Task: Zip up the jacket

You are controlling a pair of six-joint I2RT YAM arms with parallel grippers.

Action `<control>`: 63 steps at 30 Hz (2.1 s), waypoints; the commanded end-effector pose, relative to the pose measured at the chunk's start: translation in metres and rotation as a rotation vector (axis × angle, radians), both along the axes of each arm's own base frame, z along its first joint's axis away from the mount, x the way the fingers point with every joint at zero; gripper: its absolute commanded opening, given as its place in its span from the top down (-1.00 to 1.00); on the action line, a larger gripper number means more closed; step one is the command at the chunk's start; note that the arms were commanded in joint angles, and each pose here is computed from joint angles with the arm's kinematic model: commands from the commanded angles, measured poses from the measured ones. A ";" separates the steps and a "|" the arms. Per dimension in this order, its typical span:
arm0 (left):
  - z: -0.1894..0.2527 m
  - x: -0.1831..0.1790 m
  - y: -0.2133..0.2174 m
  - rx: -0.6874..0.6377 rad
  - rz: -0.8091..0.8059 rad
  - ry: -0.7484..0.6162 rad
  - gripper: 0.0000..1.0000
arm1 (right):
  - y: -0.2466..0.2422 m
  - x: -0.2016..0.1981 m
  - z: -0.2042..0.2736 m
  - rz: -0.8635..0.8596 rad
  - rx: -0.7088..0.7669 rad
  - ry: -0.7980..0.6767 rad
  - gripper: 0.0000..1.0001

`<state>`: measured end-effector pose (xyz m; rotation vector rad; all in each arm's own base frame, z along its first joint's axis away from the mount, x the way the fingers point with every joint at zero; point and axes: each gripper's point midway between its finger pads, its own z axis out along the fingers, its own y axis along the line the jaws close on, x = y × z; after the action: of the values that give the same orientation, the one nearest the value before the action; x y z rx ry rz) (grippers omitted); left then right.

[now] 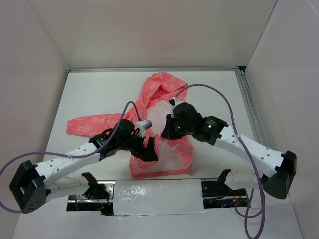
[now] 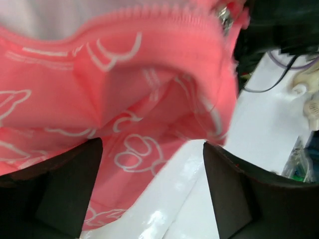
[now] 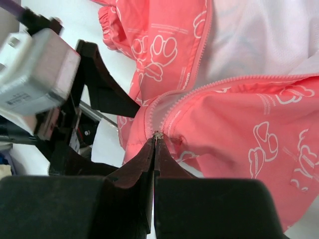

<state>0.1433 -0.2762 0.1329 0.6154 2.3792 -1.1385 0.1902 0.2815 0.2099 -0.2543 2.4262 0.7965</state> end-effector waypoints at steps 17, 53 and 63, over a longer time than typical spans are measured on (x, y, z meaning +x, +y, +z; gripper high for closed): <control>0.105 0.063 -0.022 0.119 0.217 -0.740 -0.95 | 0.000 0.008 0.072 0.015 0.084 -0.068 1.00; 0.140 0.052 -0.041 0.002 0.080 -1.041 1.00 | 0.003 0.042 0.071 -0.019 0.154 -0.046 1.00; 0.201 0.011 -0.028 -0.247 -0.021 -1.137 1.00 | -0.018 0.131 0.011 -0.228 -0.077 -0.120 1.00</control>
<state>0.1776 -0.2949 0.2841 0.8824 1.4268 -0.5803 0.2639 0.2776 0.2165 -0.1333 2.4595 0.7392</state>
